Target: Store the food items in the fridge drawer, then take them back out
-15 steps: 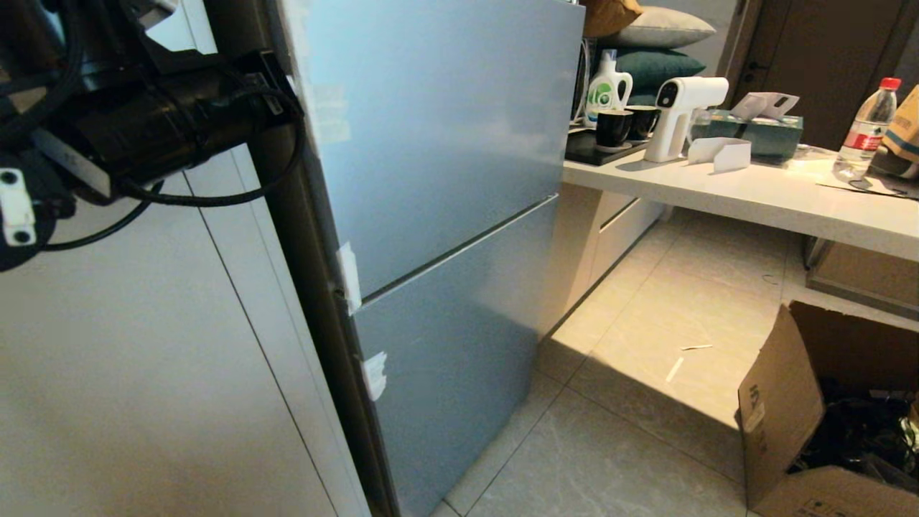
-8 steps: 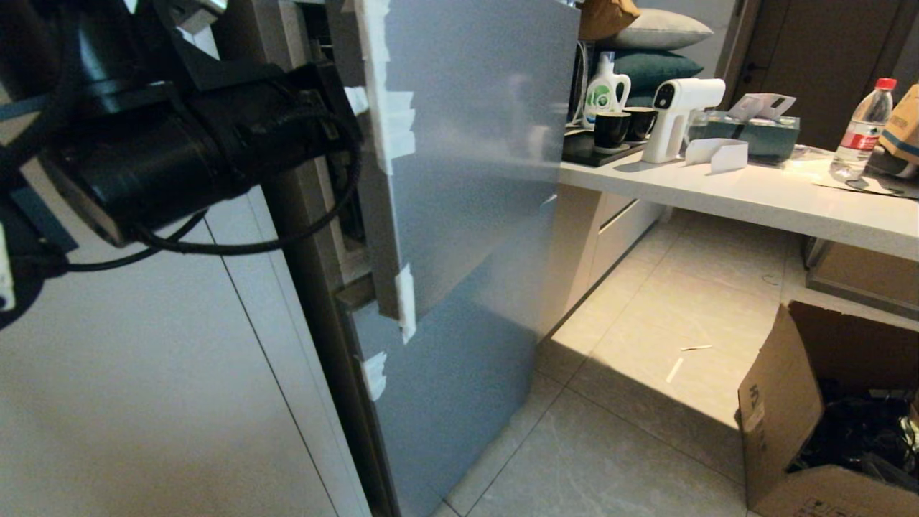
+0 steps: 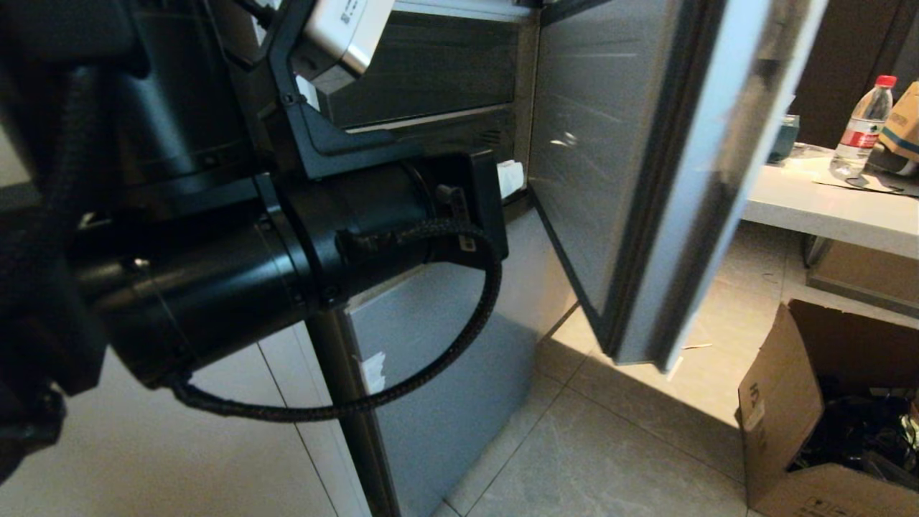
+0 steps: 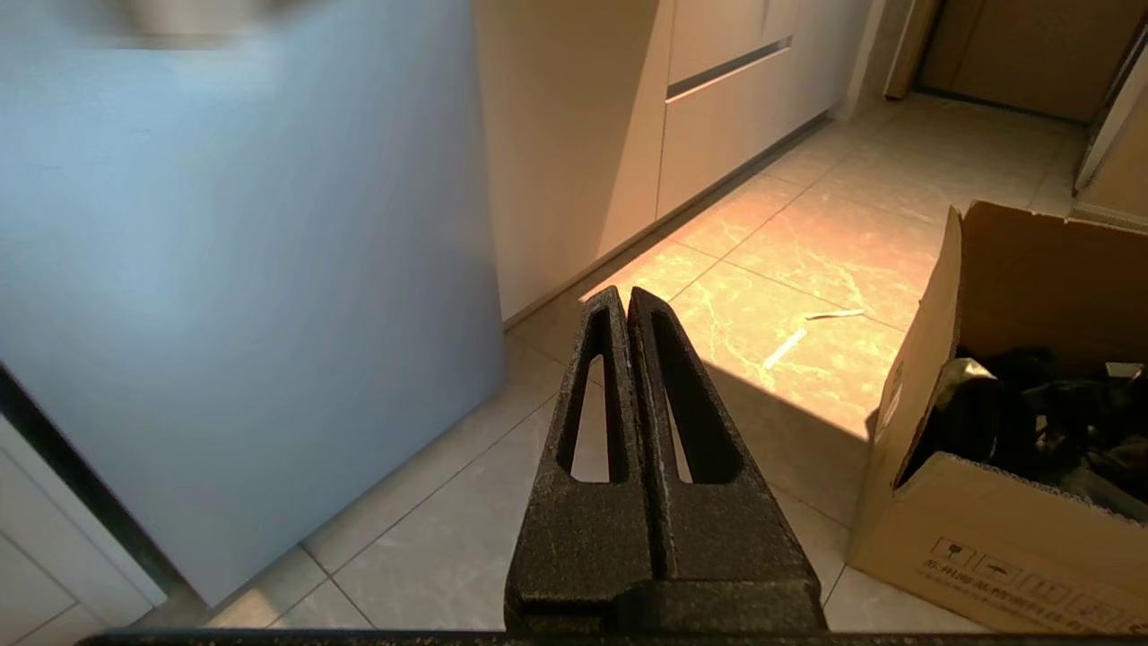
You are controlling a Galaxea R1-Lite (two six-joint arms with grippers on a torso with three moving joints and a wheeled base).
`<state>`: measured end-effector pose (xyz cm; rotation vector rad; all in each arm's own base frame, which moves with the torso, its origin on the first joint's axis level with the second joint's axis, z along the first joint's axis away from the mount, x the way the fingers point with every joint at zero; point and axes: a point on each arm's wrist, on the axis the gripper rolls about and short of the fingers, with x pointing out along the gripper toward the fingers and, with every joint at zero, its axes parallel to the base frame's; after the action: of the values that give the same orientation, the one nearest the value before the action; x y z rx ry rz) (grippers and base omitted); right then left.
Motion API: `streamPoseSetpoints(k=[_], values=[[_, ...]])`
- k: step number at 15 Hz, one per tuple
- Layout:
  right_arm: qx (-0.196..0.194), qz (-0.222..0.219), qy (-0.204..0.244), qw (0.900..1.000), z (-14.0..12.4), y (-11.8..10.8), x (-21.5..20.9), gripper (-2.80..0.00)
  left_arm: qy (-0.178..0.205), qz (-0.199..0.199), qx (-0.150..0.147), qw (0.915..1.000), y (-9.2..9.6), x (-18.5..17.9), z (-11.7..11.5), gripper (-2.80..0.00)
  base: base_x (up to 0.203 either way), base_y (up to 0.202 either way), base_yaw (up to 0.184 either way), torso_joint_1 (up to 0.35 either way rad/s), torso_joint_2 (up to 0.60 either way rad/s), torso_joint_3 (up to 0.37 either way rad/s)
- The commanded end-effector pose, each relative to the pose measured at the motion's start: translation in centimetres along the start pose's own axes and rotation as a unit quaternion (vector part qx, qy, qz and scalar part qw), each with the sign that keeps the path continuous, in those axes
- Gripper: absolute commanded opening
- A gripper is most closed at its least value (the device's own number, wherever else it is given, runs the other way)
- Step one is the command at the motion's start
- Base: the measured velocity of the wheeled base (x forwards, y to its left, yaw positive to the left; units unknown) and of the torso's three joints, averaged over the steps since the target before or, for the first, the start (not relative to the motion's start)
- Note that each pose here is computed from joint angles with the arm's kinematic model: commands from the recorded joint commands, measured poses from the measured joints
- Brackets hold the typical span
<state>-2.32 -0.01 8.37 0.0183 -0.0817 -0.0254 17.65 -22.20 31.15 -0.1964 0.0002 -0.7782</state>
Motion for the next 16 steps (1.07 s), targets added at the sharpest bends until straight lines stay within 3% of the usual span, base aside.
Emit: streamPoseSetpoints(k=[1, 4, 7, 9, 11, 13, 16], values=[[0.000, 0.000, 0.015, 1.000, -0.9, 0.0, 0.2, -2.80, -0.009, 0.006, -0.003, 0.9999, -0.5, -0.4, 0.3, -2.80, 0.000, 0.000, 0.000, 0.000, 0.00, 0.000], [0.000, 0.000, 0.015, 1.000, -0.9, 0.0, 0.2, -2.80, -0.048, 0.072, -0.003, 0.9963, 2.5, -2.1, 2.5, -2.80, 0.000, 0.000, 0.000, 0.000, 0.00, 0.000], [0.000, 0.000, 0.015, 1.000, -0.9, 0.0, 0.2, -2.80, -0.113, 0.131, 0.000, 0.9850, 5.0, -8.1, 5.5, -2.80, 0.000, 0.000, 0.000, 0.000, 0.00, 0.000], [0.000, 0.000, 0.015, 1.000, -0.9, 0.0, 0.2, -2.80, -0.147, 0.177, 0.010, 0.9731, 6.0, -13.5, 5.7, -2.80, 0.000, 0.000, 0.000, 0.000, 0.00, 0.000], [0.000, 0.000, 0.015, 1.000, -0.9, 0.0, 0.2, -2.80, -0.157, 0.225, 0.019, 0.9615, 6.3, -18.9, 3.6, -2.80, 0.000, 0.000, 0.000, 0.000, 0.00, 0.000], [0.000, 0.000, 0.015, 1.000, -0.9, 0.0, 0.2, -2.80, -0.141, 0.279, 0.025, 0.9495, 6.3, -23.4, -0.5, -2.80, 0.000, 0.000, 0.000, 0.000, 0.00, 0.000], [-0.001, 0.001, 0.015, 1.000, -0.9, 0.0, 0.2, -2.80, -0.056, 0.349, 0.034, 0.9348, 6.8, -26.8, -8.2, -2.80, 0.000, 0.000, 0.000, 0.000, 0.00, 0.000]])
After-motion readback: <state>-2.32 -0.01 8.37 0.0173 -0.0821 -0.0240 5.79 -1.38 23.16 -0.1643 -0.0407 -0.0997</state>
